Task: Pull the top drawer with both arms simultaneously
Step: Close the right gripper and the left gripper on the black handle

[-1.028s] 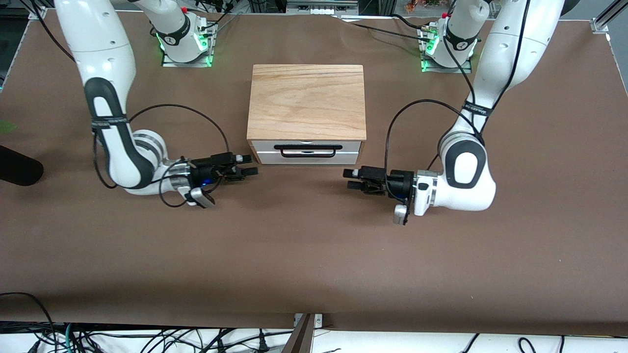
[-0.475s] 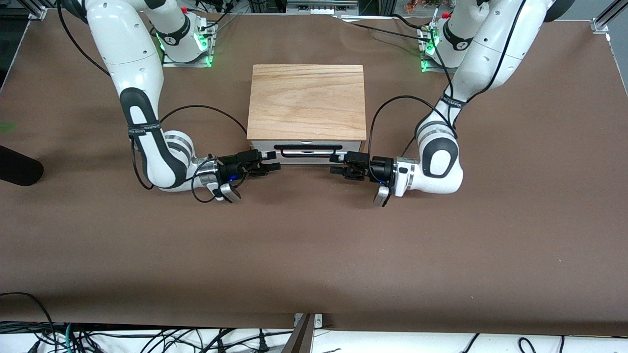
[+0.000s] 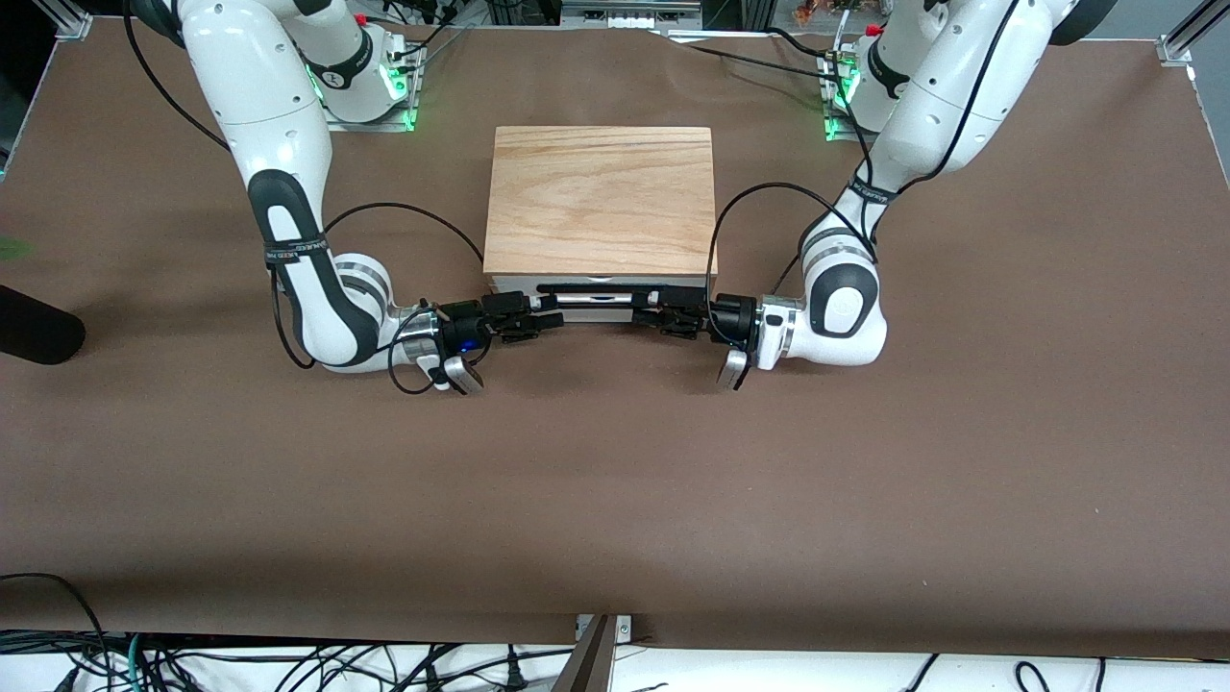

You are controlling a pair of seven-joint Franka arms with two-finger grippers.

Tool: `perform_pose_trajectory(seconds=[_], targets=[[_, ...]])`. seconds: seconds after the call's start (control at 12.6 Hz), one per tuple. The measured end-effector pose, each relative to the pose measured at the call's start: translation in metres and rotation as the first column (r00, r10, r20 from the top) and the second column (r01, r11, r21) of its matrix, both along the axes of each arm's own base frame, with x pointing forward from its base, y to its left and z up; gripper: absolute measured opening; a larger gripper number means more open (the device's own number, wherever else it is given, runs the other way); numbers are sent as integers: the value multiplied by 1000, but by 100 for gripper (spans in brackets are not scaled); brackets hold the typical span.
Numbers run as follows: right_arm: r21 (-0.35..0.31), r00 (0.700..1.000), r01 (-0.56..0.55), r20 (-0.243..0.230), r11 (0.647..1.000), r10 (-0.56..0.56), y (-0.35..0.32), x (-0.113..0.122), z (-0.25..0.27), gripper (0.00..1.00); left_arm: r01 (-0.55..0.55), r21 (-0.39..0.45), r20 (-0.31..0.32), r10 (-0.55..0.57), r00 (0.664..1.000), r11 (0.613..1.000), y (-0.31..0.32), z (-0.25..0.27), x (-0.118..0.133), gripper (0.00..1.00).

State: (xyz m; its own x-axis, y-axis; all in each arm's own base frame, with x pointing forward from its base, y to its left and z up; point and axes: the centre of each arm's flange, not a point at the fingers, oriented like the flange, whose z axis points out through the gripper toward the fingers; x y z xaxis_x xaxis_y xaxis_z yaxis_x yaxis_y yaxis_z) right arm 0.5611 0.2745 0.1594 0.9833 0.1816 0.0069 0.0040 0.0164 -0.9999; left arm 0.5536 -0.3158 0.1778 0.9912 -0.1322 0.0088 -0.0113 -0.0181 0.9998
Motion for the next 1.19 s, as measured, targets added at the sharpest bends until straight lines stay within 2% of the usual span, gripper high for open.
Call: perform_pose_trajectory(seconds=[0.16, 0.24, 0.32, 0.4, 0.47, 0.55, 0.63, 0.79, 1.19], targets=[[-3, 1000, 2, -2, 1000, -2, -2, -1, -5, 37, 2, 1, -3, -2, 1000, 1000, -1, -6, -2, 66], [-4, 1000, 5, -3, 1000, -5, -3, -1, -8, 29, 5, 2, 4, -5, 1000, 1000, -2, -11, -4, 65], [-4, 1000, 7, -4, 1000, -7, -3, -1, -10, 27, 7, 2, 10, -7, 1000, 1000, -2, -16, -7, 57], [-5, 1000, 7, -5, 1000, -7, -4, -1, -10, 27, 9, 2, 10, -9, 1000, 1000, -3, -20, -8, 57], [-6, 1000, 7, -7, 1000, -7, -4, -2, -11, 27, 10, 3, 11, -10, 1000, 1000, -3, -22, -9, 49], [-6, 1000, 7, -9, 1000, -7, -4, -3, -12, 29, 10, 2, 12, -10, 1000, 1000, -3, -23, -9, 33], [-7, 1000, 8, -8, 1000, -8, -5, -4, -14, 29, 10, 2, 15, -10, 1000, 1000, -3, -23, -9, 25], [-6, 1000, 7, -7, 1000, -7, -5, -7, -16, 29, 10, 1, 17, -10, 1000, 1000, -3, -23, -9, 18], [-1, 1000, 6, -16, 1000, -6, -5, -10, -18, 30, 10, 1, 17, -10, 1000, 1000, -3, -23, -9, 18]])
